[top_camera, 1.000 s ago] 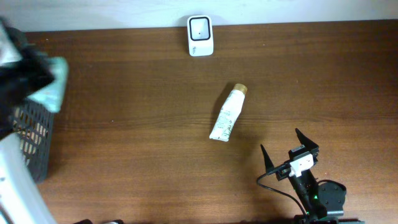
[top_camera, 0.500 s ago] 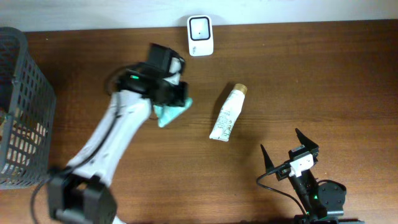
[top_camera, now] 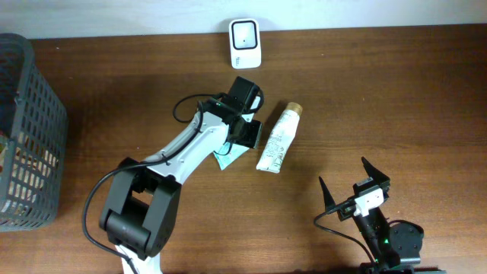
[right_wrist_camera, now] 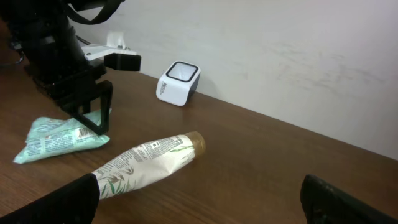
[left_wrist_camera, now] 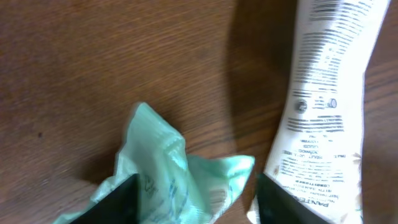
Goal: Scan the item barcode
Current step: 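Place the mint-green packet left of the white tube and release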
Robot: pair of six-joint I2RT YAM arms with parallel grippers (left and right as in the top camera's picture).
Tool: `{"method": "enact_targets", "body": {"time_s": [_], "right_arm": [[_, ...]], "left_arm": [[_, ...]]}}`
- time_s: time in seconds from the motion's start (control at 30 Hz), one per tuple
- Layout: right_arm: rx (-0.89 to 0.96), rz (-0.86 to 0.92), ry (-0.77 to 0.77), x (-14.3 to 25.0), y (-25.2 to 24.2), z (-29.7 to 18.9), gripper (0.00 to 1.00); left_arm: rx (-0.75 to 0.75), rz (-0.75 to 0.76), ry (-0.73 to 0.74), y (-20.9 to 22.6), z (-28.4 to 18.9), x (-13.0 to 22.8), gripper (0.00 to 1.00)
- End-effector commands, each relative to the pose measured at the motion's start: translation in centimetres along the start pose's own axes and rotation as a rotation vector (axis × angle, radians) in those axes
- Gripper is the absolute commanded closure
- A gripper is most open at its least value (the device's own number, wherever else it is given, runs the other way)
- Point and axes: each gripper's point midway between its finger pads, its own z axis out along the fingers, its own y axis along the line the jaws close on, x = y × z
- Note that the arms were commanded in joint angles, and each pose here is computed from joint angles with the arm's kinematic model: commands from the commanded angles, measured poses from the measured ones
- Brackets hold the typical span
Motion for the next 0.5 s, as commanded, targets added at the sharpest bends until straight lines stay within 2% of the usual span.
{"method": "enact_targets", "body": {"time_s": [0.0,0.13,0.23,0.33,0.47], "right_arm": [[-0.012,0.01,-0.001,0.2,0.3,0.0,0.02],[-0.012,0.01,-0.001,0.2,0.3,0.0,0.02],[-0.012,0.01,-0.001,0.2,0.3,0.0,0.02],[-0.012,0.01,-0.001,0.2,0.3,0.0,0.02],[-0.012,0.01,-0.001,0.2,0.3,0.0,0.02]], "left_arm": [[-0.028,-0.019,-0.054,1.3,-2.7,-2.6,0.39],[-0.043,-0.071,-0.157,3.2,-9.7,-6.9,0.39],[-0.067,-0.149,-0.31,6.7,-19.4,-10.1,0.35],[-0.104,-0.22,-0.437,10.1,-26.5,-10.9,0.26],[-0.193,-0.346,-0.586,16.2,-34.9,-9.5,0.25]]}}
